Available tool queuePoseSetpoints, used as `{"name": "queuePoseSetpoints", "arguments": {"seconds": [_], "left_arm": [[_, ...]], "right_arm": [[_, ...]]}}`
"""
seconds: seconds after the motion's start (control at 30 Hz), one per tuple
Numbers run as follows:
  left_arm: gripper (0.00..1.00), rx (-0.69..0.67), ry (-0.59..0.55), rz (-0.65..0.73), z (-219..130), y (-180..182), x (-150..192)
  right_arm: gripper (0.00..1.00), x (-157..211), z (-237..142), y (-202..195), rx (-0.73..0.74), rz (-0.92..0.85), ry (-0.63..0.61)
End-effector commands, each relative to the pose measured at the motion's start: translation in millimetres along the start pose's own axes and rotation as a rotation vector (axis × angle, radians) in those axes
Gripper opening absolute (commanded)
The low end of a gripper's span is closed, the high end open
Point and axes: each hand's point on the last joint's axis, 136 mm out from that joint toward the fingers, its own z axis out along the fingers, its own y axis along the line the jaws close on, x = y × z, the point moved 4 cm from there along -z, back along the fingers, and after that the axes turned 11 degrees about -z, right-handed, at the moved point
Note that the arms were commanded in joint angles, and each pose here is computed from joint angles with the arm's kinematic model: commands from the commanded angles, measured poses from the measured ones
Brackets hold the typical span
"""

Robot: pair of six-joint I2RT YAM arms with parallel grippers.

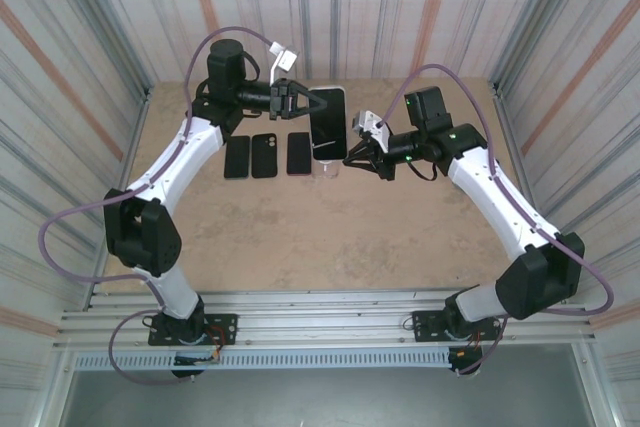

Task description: Take the phone out of the phone case

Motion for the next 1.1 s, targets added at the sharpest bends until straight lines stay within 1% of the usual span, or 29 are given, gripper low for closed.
{"name": "queuePoseSetpoints", "arguments": {"seconds": [0.0, 0.1, 0.23, 0.3, 0.4, 0.53, 0.6, 0.7, 0.8, 0.97, 1.03, 1.07], "left_arm": [[0.00, 0.063, 0.041, -0.069, 5, -25, -2], [0.00, 0.065, 0.046, -0.076, 7, -25, 1], [0.00, 0.078, 0.055, -0.082, 9, -29, 2], [0.00, 0.079, 0.054, -0.085, 8, -29, 2], [0.00, 0.058, 0.035, -0.065, 5, -28, 2], [0.00, 0.024, -0.011, -0.012, -4, -32, -6], [0.00, 0.006, -0.034, 0.036, -11, -36, -10], [0.00, -0.006, -0.038, 0.099, -14, -40, -12], [0.00, 0.008, -0.026, 0.120, -13, -40, -12], [0.00, 0.026, -0.014, 0.146, -11, -40, -11], [0.00, 0.035, -0.007, 0.153, -10, -41, -11], [0.00, 0.036, -0.005, 0.156, -10, -42, -11]], "right_arm": [[0.09, -6, -5, -17, 0.137, -0.118, 0.028], [0.09, -11, -6, -18, 0.129, -0.112, -0.005], [0.09, -6, -6, -23, 0.178, -0.122, 0.024], [0.09, -9, -8, -23, 0.189, -0.117, -0.010], [0.11, -15, -12, -18, 0.151, -0.093, -0.068], [0.21, -6, -16, -10, 0.110, -0.024, -0.079], [0.30, -3, -20, -3, 0.063, 0.043, -0.121], [0.43, -2, -21, 11, -0.026, 0.124, -0.190], [0.48, -4, -16, 18, -0.083, 0.155, -0.215], [0.48, -8, -7, 5, -0.082, 0.153, -0.229], [0.46, -11, -3, 2, -0.101, 0.141, -0.232], [0.44, -13, -1, 3, -0.119, 0.135, -0.237]]}}
